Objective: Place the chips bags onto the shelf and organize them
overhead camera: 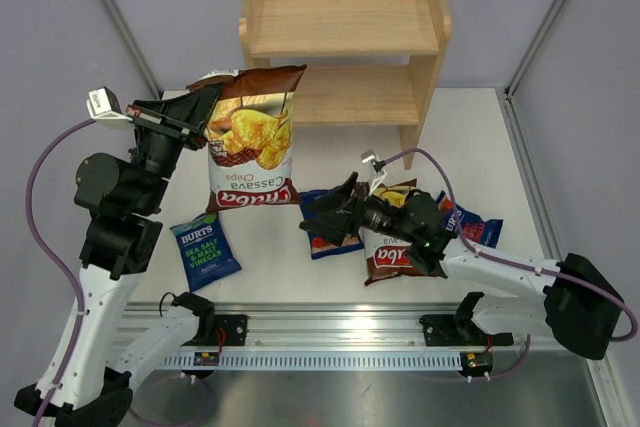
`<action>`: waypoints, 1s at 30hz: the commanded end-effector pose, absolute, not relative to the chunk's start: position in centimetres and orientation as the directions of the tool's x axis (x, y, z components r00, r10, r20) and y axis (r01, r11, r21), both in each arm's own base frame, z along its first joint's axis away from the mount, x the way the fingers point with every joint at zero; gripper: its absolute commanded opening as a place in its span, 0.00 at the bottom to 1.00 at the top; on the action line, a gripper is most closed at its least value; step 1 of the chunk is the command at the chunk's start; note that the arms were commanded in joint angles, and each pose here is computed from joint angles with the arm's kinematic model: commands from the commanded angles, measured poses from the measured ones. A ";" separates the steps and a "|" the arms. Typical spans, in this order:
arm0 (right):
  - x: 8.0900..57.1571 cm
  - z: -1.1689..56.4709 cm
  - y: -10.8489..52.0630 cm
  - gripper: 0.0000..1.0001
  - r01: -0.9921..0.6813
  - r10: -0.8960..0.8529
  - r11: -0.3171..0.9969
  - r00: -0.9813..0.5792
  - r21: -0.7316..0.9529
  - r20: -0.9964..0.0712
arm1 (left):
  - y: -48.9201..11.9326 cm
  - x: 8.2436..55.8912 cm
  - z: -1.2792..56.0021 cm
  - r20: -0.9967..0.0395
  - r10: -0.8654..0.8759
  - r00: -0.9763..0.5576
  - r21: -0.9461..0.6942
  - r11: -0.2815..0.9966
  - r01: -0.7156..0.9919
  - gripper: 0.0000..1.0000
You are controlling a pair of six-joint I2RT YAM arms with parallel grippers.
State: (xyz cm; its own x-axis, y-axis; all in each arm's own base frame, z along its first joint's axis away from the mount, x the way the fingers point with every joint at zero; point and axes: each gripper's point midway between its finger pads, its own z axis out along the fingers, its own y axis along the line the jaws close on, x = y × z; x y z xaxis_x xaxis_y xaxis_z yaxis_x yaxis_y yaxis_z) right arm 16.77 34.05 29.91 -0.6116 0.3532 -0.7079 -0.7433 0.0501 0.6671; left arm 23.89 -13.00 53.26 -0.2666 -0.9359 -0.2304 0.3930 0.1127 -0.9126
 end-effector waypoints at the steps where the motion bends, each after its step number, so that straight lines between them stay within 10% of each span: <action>1: 15.7 37.8 35.4 0.99 -0.887 0.582 -0.010 -0.381 0.462 -0.718 | -11.8 22.7 58.5 -0.083 -0.969 -0.231 -0.869 -0.042 0.492 0.00; 26: 15.3 40.1 36.5 0.99 -0.945 0.758 0.023 -0.195 0.325 -0.623 | -14.2 22.5 51.0 0.119 -0.915 -0.385 -0.907 -0.258 0.334 0.00; 30: 14.1 40.8 37.0 0.71 -0.955 0.729 -0.030 -0.223 0.296 -0.647 | -14.6 22.9 49.5 0.115 -0.913 -0.390 -0.919 -0.246 0.307 0.00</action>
